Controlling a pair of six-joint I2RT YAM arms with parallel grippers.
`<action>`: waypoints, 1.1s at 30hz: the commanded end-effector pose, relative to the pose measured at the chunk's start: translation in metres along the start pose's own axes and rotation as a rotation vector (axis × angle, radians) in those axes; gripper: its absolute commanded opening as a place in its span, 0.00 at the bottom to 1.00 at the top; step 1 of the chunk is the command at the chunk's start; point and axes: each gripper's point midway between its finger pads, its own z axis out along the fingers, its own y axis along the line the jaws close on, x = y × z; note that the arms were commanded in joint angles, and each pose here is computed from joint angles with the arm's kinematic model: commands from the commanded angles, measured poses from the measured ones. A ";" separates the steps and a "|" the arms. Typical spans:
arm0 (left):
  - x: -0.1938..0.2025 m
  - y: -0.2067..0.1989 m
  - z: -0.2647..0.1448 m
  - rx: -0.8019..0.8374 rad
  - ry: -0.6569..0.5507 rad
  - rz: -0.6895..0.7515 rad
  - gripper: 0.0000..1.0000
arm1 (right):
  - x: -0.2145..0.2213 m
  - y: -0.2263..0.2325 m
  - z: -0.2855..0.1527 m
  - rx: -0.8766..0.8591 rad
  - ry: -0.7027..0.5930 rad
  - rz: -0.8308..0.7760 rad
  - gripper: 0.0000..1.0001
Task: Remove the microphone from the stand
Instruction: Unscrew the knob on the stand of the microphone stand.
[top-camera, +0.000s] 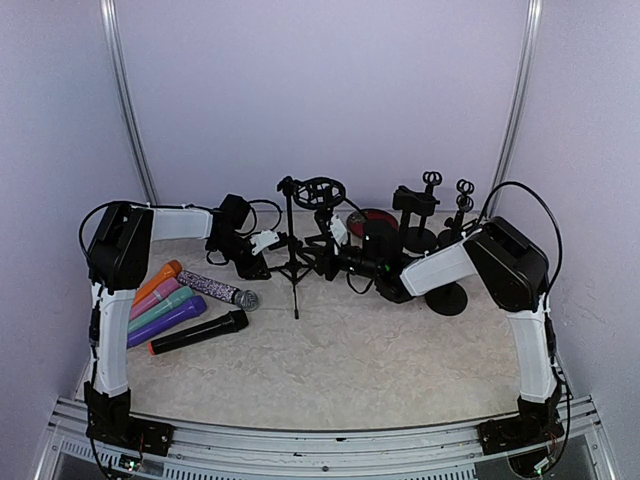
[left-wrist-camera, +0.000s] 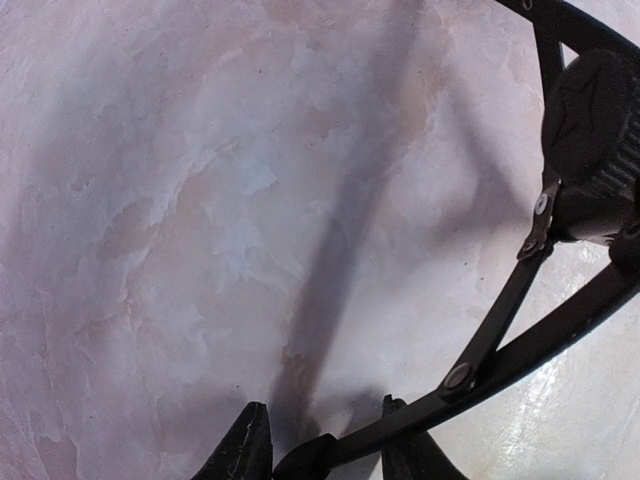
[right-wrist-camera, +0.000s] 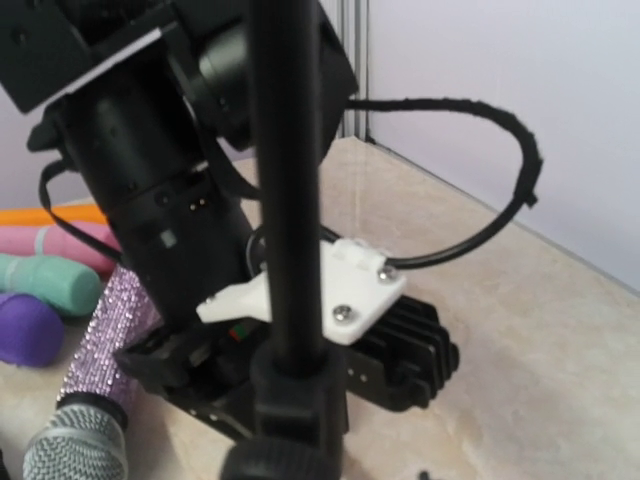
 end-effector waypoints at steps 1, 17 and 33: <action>0.002 -0.004 0.004 0.009 0.022 0.014 0.36 | -0.038 0.005 -0.001 -0.004 -0.082 -0.008 0.38; 0.005 -0.003 0.003 0.004 0.035 0.023 0.36 | -0.036 0.008 0.011 -0.043 -0.079 0.012 0.34; 0.006 -0.003 0.003 0.000 0.044 0.029 0.36 | -0.016 0.010 0.004 -0.037 -0.033 0.028 0.36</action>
